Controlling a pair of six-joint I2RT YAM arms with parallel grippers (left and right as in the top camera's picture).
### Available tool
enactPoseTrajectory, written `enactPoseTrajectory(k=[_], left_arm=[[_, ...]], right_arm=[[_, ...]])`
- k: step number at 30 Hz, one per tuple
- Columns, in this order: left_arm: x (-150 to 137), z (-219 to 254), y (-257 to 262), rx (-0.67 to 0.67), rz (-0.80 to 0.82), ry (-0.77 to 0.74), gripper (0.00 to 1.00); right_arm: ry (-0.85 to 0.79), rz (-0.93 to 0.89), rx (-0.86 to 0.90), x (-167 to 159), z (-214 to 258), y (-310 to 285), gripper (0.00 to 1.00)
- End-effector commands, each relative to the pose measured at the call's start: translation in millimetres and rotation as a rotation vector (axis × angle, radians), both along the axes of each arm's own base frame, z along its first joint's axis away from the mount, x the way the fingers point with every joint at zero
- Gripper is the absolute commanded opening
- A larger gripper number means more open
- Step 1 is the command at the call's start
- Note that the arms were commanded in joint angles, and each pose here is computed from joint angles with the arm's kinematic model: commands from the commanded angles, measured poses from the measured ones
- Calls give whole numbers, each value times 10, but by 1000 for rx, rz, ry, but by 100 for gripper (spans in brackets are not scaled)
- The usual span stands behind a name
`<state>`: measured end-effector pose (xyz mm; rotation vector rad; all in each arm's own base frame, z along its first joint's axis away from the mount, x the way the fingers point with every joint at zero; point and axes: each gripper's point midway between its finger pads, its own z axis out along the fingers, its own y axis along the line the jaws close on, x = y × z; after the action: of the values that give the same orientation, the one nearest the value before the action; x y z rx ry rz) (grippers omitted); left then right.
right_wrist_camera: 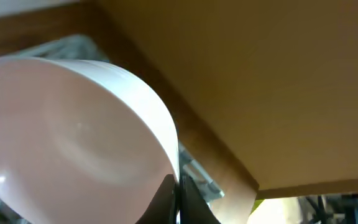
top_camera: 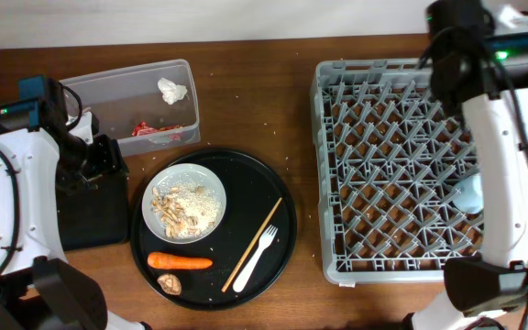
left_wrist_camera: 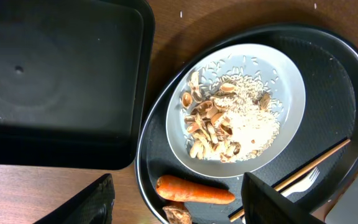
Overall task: Sort waste into correct bins and load items into the dishwasher rack
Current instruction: 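Lower the pink bowl into the rack's back right and open the right gripper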
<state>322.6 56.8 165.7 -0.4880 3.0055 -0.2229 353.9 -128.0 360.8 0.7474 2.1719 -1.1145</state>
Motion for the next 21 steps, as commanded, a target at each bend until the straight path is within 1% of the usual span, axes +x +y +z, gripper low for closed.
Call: enactPoseTrajectory(k=[1, 4, 7, 12, 21], left_arm=[[11, 73, -42, -22, 8, -26, 65], [19, 74, -39, -21, 8, -29, 65], [19, 74, -39, -21, 8, -29, 65], [19, 74, -39, -20, 8, -29, 65], [18, 74, -39, -21, 8, -29, 65]], right_arm=[[-90, -131, -121, -111, 244, -319, 4], [-121, -184, -172, -61, 278, -458, 4], [-118, -207, -180, 67, 176, -566, 4], [-50, -231, -209, 387, -202, -706, 4], [84, -229, -228, 802, -948, -776, 4]])
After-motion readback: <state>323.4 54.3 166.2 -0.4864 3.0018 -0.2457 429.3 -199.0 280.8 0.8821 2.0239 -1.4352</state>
